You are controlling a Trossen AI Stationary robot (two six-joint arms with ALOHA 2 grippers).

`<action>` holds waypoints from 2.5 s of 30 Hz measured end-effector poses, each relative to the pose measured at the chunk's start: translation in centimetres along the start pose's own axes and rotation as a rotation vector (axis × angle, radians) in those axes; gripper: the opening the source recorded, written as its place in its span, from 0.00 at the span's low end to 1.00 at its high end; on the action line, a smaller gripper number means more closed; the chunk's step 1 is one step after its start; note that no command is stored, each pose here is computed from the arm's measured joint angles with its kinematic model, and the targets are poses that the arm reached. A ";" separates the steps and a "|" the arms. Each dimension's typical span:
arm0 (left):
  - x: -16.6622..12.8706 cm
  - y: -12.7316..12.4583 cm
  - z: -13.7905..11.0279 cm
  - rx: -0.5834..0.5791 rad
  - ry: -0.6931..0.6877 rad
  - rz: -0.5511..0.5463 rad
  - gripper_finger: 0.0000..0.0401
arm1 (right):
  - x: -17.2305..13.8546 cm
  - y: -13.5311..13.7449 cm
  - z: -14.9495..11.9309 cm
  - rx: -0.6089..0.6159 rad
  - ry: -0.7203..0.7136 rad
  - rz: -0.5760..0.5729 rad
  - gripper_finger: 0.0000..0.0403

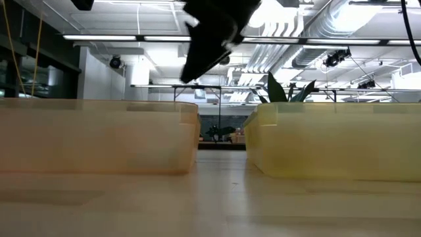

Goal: Pick and place medicine bottles into bin by pill shape (circle, oval)
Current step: Put the orange tablet bottle into the orange bin

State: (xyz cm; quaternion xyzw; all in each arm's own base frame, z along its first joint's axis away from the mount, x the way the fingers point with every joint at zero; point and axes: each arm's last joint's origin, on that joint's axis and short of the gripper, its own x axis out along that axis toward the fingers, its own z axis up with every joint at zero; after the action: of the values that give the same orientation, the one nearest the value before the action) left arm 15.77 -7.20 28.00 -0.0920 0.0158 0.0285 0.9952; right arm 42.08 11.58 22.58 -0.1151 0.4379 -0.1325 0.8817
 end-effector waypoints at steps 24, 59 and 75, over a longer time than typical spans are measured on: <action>0.3 -0.1 -0.1 -0.003 -0.010 0.022 0.55 | -6.5 -4.6 -13.5 0.292 -0.484 0.366 0.63; 3.5 -6.7 -2.4 0.070 1.273 0.165 0.55 | -6.8 -8.2 -16.2 0.303 -1.009 0.354 0.63; -3.8 -10.2 -10.5 0.223 1.430 0.316 0.55 | -6.6 -8.1 -16.3 0.316 -0.989 0.362 0.63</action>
State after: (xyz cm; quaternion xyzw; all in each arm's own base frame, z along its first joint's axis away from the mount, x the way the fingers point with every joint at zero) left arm 12.32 -19.31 19.68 0.0171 0.6761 0.1026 0.7294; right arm 24.07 4.79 20.47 0.0472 -0.0410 0.0268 0.9977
